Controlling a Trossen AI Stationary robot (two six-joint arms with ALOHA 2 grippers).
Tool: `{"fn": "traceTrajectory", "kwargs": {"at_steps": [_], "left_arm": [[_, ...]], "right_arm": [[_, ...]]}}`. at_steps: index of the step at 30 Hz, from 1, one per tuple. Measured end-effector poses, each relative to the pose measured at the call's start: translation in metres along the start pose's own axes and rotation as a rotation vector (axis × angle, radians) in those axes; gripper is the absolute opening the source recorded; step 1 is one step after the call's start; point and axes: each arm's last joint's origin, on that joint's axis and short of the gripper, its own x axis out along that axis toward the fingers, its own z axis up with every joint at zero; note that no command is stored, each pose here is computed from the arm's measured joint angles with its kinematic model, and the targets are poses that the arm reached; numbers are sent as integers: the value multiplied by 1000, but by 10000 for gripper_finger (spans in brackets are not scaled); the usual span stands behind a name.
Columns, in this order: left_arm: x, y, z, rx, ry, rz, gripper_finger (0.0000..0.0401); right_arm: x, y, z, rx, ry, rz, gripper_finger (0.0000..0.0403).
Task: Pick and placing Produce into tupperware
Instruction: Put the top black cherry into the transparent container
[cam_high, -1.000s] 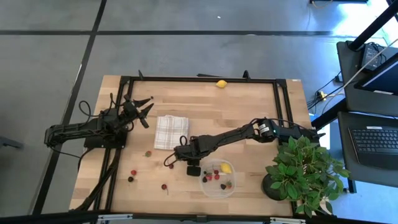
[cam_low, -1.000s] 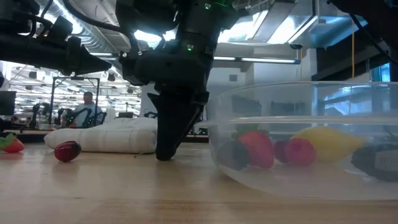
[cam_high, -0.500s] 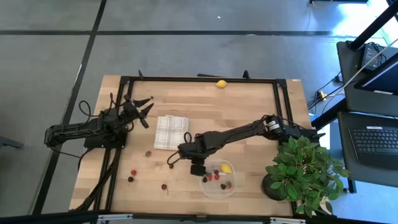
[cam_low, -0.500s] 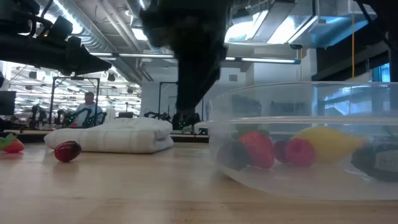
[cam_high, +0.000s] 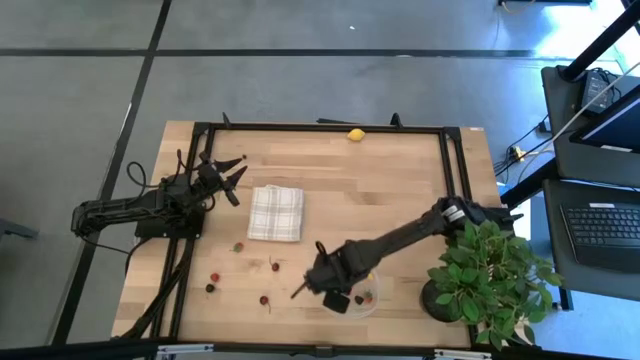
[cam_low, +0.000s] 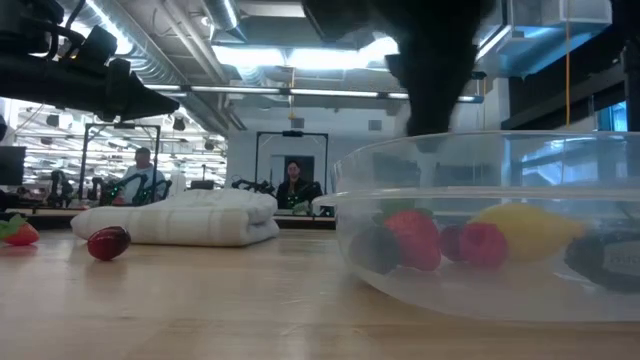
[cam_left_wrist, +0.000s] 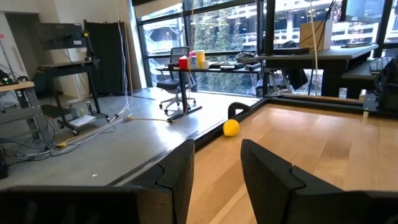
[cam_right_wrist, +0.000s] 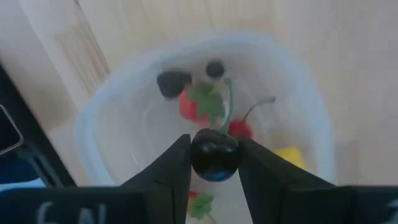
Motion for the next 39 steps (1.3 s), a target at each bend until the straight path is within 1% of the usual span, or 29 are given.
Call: {"fn": "traceTrajectory", "kwargs": {"at_steps": [3, 6, 10, 15, 21, 26, 34, 39], "left_arm": [[0, 0, 0, 0, 0, 0, 126], [0, 0, 0, 0, 0, 0, 126], [0, 0, 0, 0, 0, 0, 126], [0, 0, 0, 0, 0, 0, 126], [0, 0, 0, 0, -1, 0, 126], [0, 0, 0, 0, -1, 0, 126], [0, 0, 0, 0, 0, 0, 126], [0, 0, 0, 0, 0, 0, 126]], "right_arm": [[5, 7, -6, 33, -7, 11, 116], [14, 8, -10, 37, -8, 1, 119], [24, 5, -12, 51, -1, -9, 128], [34, 1, -15, 52, 20, -30, 131], [34, 0, -15, 18, 22, -32, 132], [34, -5, -10, -35, 24, -35, 132], [33, -12, -6, -21, 39, -51, 133], [33, -13, -6, -43, 40, -52, 141]]}}
